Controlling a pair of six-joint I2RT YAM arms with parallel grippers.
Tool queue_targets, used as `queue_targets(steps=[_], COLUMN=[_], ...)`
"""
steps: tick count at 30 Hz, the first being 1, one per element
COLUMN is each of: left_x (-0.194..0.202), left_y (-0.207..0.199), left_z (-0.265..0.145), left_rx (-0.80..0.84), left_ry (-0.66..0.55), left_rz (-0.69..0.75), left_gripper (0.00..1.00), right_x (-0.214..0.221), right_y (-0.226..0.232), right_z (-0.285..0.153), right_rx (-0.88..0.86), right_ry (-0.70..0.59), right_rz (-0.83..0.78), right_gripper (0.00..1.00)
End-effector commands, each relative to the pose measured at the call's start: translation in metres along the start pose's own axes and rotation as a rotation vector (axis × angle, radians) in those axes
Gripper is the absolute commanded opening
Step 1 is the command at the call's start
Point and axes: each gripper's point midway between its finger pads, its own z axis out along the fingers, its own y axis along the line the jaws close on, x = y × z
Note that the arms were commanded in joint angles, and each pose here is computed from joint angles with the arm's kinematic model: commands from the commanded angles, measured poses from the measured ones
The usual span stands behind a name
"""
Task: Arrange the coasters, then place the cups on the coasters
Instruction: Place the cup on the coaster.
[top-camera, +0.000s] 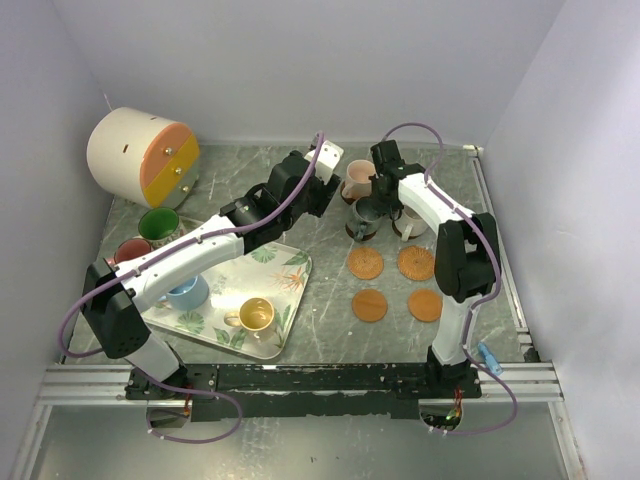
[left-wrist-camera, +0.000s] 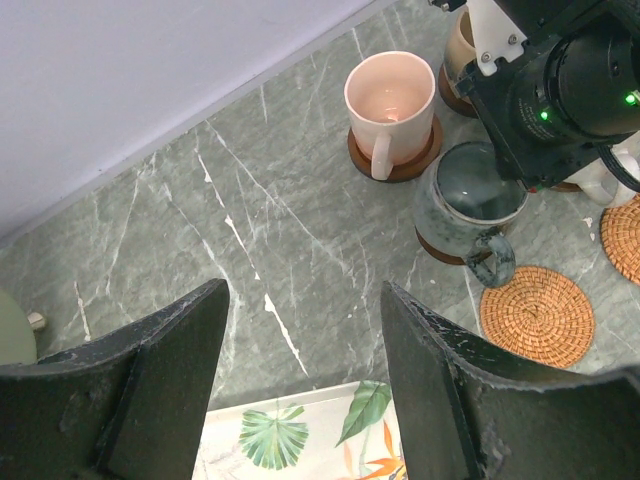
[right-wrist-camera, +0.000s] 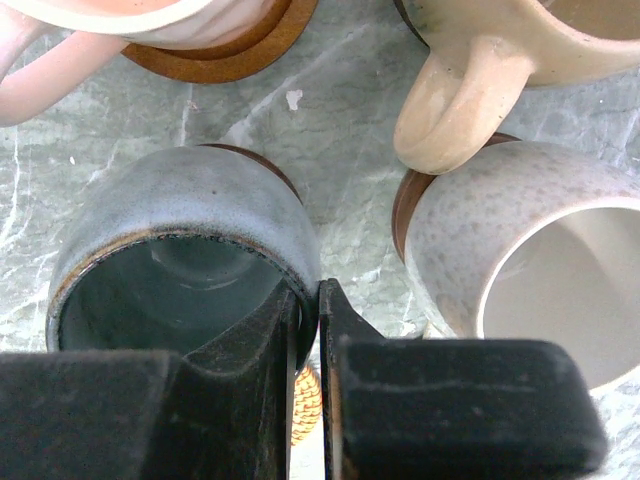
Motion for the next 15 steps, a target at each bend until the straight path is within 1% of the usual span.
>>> queue_targets(steps=[1, 15], left_x=[-0.0125, -0.0114], left_y=[-0.0013, -0.0002], left_z=[-0.0039, -0.0046], left_rx=[0.014, 0.011], left_ry=[-0.045, -0.046], left_rz=[-0.014, -0.008], left_gripper=[0.73, 0.73], right_x=[-0.0297, -0.0235], right_y=[0.001, 0.0002], right_z=[-0.0248, -0.0197], right_rx=[-0.031, -0.024], right_ry=[-0.119, -0.106], right_rz=[0.048, 0.044], right_gripper=[0.09, 0.13])
